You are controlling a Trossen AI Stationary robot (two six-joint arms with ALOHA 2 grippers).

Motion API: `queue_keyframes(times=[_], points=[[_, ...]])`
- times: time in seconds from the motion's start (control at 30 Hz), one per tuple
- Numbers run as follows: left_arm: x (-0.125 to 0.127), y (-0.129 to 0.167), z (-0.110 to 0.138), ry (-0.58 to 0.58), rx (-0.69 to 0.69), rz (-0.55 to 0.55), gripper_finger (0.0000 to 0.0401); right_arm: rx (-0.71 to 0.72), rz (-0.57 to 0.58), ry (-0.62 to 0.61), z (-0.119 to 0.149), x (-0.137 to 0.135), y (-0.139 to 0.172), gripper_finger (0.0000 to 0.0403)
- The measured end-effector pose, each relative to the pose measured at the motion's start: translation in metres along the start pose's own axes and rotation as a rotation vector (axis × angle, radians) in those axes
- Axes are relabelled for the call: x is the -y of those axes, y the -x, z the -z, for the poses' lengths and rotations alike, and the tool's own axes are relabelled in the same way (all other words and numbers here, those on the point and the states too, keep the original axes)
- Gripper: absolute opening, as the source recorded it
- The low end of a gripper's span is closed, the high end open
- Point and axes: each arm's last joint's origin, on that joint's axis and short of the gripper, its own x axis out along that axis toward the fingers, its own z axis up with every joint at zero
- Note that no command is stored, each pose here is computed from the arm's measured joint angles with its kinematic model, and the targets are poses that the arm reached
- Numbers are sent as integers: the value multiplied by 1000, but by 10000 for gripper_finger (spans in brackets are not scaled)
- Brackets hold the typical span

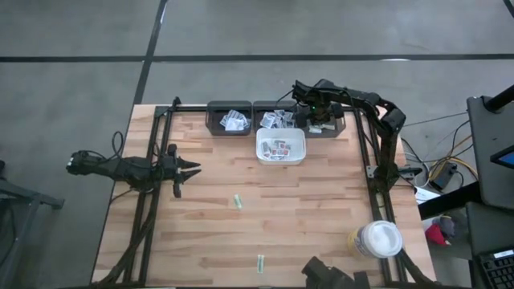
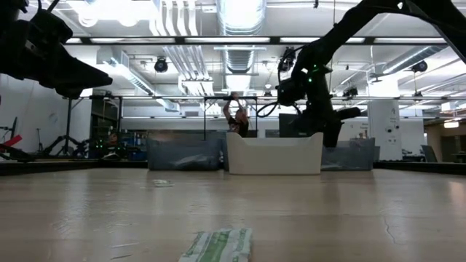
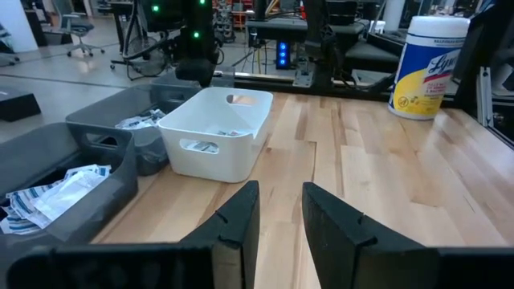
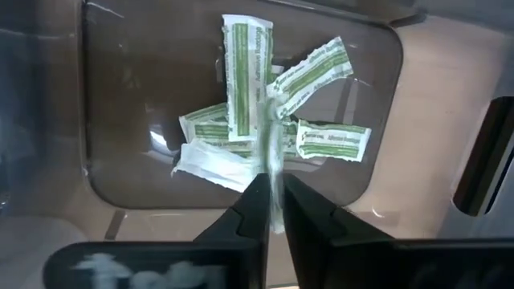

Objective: Pick & Place First Aid Supplies
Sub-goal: Put the middle green bandage pack into the right gray bin, then put the top green bandage pack into the right gray bin

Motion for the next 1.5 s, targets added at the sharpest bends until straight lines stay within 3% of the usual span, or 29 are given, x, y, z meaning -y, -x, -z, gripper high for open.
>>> queue_keyframes(times=[0.3,0.47,0.57,0.8,1.1,1.27,1.5], points=[[0,0,0,-1,-1,0,94,-11,-34,29,-5,3,9,106],[0,0,0,-2,-1,0,94,-77,-218,50,1,-2,42,126],[0,0,0,-2,-1,1,94,-47,-342,112,15,-12,69,132],[0,0,0,-2,-1,1,94,107,-498,402,76,-52,120,124],[0,0,0,0,-2,10,94,268,-734,746,180,-118,149,108],[0,0,0,0,-2,10,94,403,-854,785,224,-139,162,100],[0,0,0,2,-2,9,94,470,-930,826,255,-150,169,98]])
